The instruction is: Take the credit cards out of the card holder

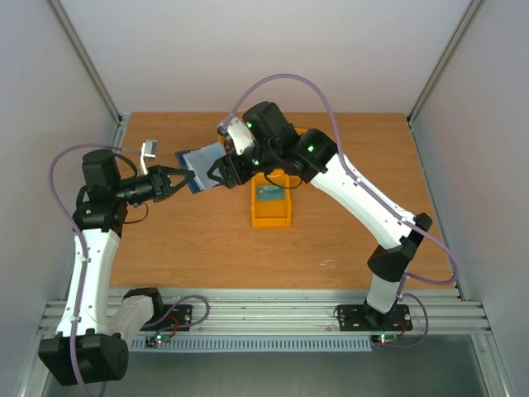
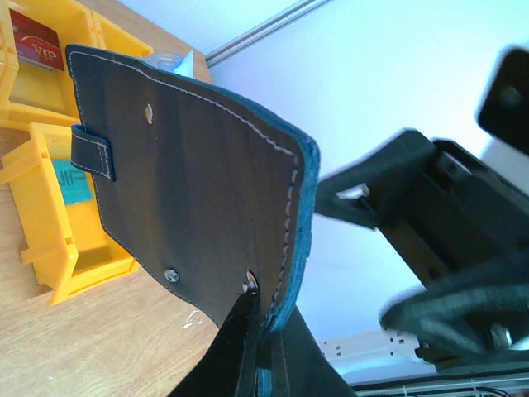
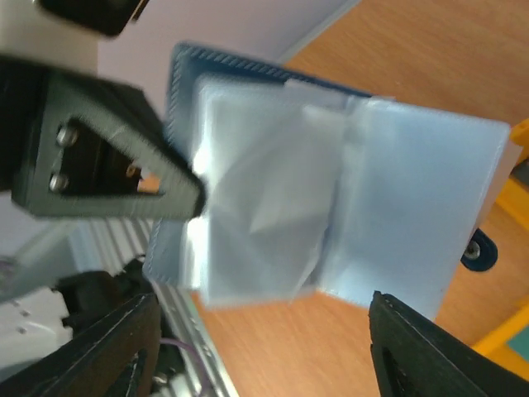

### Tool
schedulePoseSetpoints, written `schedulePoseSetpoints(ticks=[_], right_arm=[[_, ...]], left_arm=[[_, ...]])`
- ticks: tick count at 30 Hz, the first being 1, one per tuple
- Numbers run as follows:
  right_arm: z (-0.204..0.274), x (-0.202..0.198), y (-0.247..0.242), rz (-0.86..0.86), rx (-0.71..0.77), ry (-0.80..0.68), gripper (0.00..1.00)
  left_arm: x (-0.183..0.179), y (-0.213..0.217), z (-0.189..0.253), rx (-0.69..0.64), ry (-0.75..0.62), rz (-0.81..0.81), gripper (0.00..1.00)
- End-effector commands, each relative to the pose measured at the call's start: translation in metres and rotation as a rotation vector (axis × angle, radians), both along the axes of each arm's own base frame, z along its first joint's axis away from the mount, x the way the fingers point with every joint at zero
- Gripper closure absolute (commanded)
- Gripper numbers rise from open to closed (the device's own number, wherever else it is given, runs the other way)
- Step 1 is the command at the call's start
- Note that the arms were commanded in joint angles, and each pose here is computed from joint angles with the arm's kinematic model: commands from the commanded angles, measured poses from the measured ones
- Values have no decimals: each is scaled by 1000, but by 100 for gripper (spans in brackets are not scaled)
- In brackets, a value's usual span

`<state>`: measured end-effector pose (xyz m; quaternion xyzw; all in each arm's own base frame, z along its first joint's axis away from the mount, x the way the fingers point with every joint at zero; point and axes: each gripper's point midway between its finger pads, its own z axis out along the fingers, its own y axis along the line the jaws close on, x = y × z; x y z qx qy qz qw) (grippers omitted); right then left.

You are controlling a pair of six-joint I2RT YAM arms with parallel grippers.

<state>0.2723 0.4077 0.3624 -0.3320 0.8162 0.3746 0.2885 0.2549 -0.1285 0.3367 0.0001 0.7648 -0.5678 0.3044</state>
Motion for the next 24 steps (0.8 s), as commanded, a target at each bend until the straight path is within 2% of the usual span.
schedulePoseSetpoints(ticks=[1, 3, 10, 19, 24], right_arm=[[5, -27, -14, 82, -221, -333, 29], [4, -33, -8, 101, -248, -381, 27], [-3, -26, 11, 98, -251, -344, 21], [-12, -27, 31, 124, -223, -297, 23], [-20, -19, 29, 81, -263, -298, 33]], left_arm=[[2, 2, 0, 14, -30, 6, 100], [3, 2, 0, 15, -30, 8, 100], [2, 2, 2, 16, -39, 3, 100], [0, 1, 2, 14, -42, -1, 100], [-1, 1, 3, 11, -44, -6, 100]])
